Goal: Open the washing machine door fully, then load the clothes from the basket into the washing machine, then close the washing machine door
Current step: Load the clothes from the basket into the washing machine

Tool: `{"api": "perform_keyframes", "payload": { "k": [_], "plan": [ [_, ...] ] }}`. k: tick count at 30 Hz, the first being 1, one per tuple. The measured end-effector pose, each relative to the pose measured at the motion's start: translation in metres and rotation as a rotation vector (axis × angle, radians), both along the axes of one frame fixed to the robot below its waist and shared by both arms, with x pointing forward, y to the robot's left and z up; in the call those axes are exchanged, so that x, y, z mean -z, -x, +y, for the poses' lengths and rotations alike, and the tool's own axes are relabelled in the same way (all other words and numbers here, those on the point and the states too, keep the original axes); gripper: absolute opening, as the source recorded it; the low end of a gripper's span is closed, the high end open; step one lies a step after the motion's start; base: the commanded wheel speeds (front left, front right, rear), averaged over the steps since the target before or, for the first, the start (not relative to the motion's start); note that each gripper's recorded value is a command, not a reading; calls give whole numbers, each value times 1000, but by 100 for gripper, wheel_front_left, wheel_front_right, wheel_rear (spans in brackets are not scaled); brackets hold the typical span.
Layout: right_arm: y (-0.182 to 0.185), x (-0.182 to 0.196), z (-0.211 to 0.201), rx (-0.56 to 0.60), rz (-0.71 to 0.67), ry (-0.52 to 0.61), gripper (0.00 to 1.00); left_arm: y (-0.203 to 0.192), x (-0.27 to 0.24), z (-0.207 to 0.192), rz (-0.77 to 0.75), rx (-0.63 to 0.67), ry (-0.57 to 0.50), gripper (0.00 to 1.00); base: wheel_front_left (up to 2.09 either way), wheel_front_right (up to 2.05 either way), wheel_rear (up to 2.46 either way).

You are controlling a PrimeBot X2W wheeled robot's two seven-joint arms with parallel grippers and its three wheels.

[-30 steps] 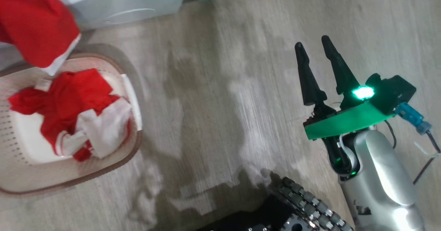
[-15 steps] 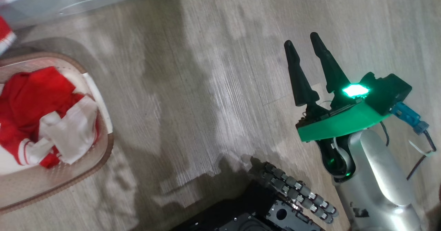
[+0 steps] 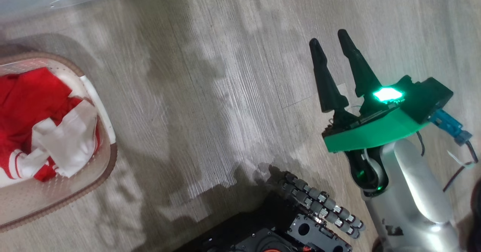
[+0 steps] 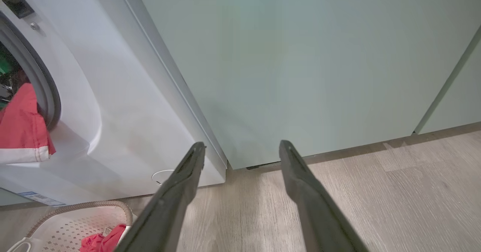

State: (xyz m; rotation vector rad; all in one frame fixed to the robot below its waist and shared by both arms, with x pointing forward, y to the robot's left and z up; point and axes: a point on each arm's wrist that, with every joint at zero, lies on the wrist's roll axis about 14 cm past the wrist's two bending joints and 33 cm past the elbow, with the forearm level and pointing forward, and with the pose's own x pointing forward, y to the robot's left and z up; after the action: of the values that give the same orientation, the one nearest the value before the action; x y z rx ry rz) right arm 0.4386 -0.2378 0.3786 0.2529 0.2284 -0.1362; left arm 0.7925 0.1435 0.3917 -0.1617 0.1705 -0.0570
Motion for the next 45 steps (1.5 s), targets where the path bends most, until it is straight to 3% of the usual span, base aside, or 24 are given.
{"api": "perform_keyframes", "payload": {
  "k": [10, 11, 12, 29, 37, 45],
  "plan": [
    [-10, -4, 7, -21, -30, -14, 100, 22, 28, 9, 84, -2, -21, 0, 0, 0, 0],
    [-11, -5, 8, -23, -33, -14, 100, 25, 28, 9, 84, -1, -23, 36, 0, 0, 0],
    [-11, -6, 8, -25, -36, -15, 100, 26, 27, 9, 85, 2, -26, 100, 0, 0, 0],
    [-17, -36, 18, -59, -116, 1, 100, 80, -23, -10, -86, 56, -46, 100, 0, 0, 0],
    [-26, -47, 36, -111, -154, 10, 100, 141, -65, -3, -214, 36, 23, 100, 0, 0, 0],
    [-30, -50, 46, -136, -167, 15, 100, 203, -85, 11, -276, -13, 12, 100, 0, 0, 0]
  ]
}}
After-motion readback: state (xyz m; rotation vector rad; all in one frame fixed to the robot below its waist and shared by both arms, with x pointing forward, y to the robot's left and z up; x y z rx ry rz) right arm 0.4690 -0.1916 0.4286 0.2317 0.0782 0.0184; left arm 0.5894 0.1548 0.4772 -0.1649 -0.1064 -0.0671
